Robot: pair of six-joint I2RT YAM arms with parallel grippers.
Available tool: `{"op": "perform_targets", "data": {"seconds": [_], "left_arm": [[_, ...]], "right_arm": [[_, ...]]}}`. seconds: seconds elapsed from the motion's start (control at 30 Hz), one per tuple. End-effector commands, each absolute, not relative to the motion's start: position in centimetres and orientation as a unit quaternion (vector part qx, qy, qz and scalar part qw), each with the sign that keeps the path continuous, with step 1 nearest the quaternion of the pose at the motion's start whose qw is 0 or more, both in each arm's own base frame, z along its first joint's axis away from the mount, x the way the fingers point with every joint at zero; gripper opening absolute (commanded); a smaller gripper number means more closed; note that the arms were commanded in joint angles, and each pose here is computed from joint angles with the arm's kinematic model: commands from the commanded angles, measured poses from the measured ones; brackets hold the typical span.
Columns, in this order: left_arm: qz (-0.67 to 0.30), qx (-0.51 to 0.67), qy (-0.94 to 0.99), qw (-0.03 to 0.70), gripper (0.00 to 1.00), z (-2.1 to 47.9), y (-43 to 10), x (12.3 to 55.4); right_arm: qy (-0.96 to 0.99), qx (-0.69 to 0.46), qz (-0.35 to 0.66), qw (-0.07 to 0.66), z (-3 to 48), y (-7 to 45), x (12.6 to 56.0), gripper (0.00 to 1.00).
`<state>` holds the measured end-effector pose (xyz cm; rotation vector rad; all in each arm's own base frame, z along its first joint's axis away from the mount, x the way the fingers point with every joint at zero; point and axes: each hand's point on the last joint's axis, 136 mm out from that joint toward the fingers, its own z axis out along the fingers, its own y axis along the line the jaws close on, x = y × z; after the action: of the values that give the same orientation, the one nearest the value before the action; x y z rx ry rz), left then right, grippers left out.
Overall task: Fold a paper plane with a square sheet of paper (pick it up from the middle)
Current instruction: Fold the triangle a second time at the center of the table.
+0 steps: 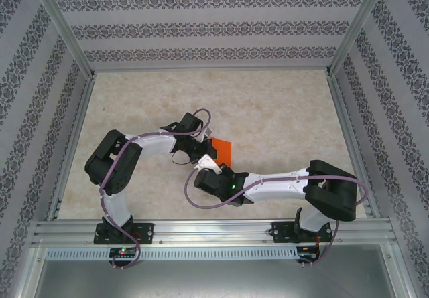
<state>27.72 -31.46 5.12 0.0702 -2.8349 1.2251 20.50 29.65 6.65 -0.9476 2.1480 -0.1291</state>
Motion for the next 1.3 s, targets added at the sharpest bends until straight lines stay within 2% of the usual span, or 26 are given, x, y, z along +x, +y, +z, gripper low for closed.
{"op": "perform_targets", "data": {"seconds": [0.0,0.03,0.13,0.17,0.3,0.37,0.47,0.67,0.77,0.97,1.1,1.27], "left_arm": [[0.386,0.029,-0.922,0.0,0.16,7.1,-30.8,28.6],[0.376,0.029,-0.926,-0.009,0.26,7.3,-30.4,28.7],[0.334,0.041,-0.941,-0.044,0.36,7.9,-28.5,29.0],[0.32,0.046,-0.945,-0.056,0.46,8.2,-27.8,29.0],[0.278,0.06,-0.953,-0.099,0.53,9.5,-25.2,28.6],[0.264,0.068,-0.955,-0.117,0.54,10.1,-24.0,28.2],[0.264,0.075,-0.953,-0.13,0.48,10.6,-23.1,27.5],[0.275,0.078,-0.952,-0.112,0.23,9.8,-22.9,25.6],[0.291,0.075,-0.949,-0.093,0.15,8.9,-23.9,24.5],[0.285,0.065,-0.954,-0.073,0.12,7.5,-25.4,23.4],[0.302,0.053,-0.95,-0.056,0.11,6.9,-27.1,23.1],[0.296,0.029,-0.955,-0.026,0.06,5.5,-29.3,22.1]], "right_arm": [[0.848,-0.347,-0.02,0.401,8.6,30.5,20.6,0.04],[0.852,-0.338,-0.015,0.399,8.5,30.3,20.7,0.01],[0.868,-0.304,0.013,0.393,8.5,29.8,20.8,0.0],[0.872,-0.291,0.023,0.392,8.6,29.7,20.9,0.0],[0.89,-0.238,0.038,0.387,8.9,28.1,21.3,0.0],[0.902,-0.196,0.047,0.383,9.0,26.9,21.7,0.0],[0.916,-0.147,0.083,0.363,9.0,26.5,21.5,0.0],[0.935,-0.079,0.148,0.312,8.4,28.4,20.3,0.0],[0.94,-0.063,0.157,0.296,8.1,29.2,20.0,0.0],[0.94,-0.014,0.158,0.302,8.6,28.1,20.0,0.0],[0.943,-0.014,0.167,0.287,7.5,28.1,19.6,0.0],[0.947,-0.018,0.172,0.272,6.4,28.7,19.3,0.0]]}}
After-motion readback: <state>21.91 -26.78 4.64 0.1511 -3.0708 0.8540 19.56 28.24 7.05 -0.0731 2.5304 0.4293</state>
